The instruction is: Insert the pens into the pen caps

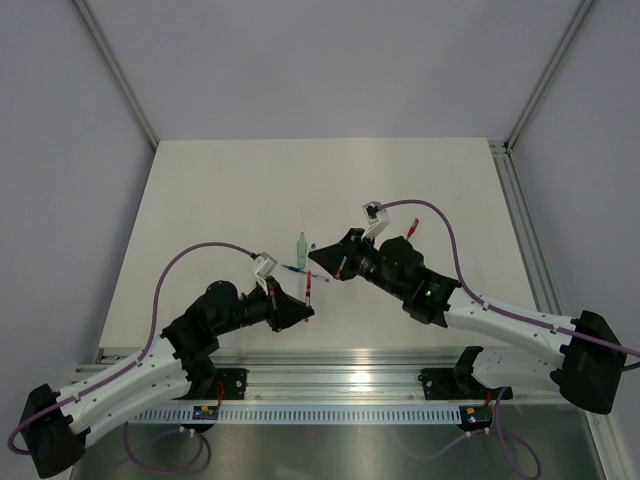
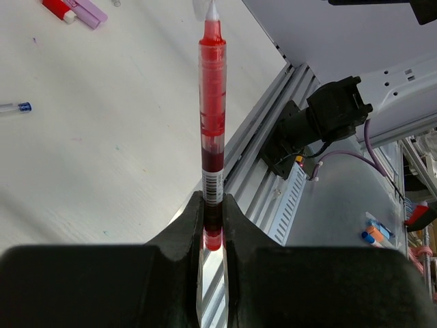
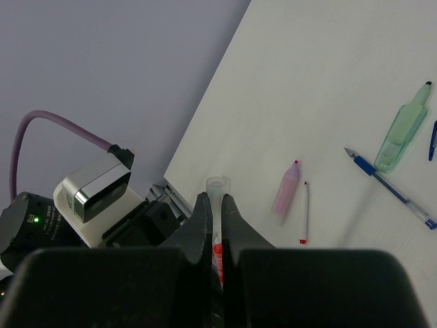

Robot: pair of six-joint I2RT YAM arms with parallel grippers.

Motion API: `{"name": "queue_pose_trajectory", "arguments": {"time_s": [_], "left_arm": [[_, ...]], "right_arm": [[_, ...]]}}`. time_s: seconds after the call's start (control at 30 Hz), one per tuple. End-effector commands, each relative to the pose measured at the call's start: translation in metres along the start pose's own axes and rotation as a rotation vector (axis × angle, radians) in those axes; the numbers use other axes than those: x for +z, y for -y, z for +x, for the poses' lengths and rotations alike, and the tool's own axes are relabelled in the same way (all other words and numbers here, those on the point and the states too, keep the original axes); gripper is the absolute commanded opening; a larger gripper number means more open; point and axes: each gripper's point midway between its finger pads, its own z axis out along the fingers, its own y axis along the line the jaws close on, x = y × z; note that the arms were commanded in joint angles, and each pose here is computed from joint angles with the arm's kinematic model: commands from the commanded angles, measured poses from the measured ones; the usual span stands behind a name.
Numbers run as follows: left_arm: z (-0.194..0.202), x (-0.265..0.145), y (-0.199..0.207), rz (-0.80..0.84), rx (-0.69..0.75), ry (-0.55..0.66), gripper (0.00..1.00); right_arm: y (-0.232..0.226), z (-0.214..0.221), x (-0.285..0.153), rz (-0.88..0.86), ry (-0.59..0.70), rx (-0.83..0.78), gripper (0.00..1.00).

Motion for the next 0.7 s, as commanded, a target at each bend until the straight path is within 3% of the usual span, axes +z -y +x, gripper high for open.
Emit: {"name": "queue_pose_trajectory", "arguments": {"time_s": [0.0, 0.67], "left_arm": [[-0.025, -0.001, 0.013, 0.021, 0.046, 0.077, 0.00], [-0.054, -0.003, 0.033, 0.053, 0.062, 0.139, 0.00]], "right_arm": [[-0.010, 0.005, -0.003, -0.036, -0.016, -0.006, 0.00], [0.000, 0.037, -0.018, -0.043, -0.061, -0.046, 0.00]]}}
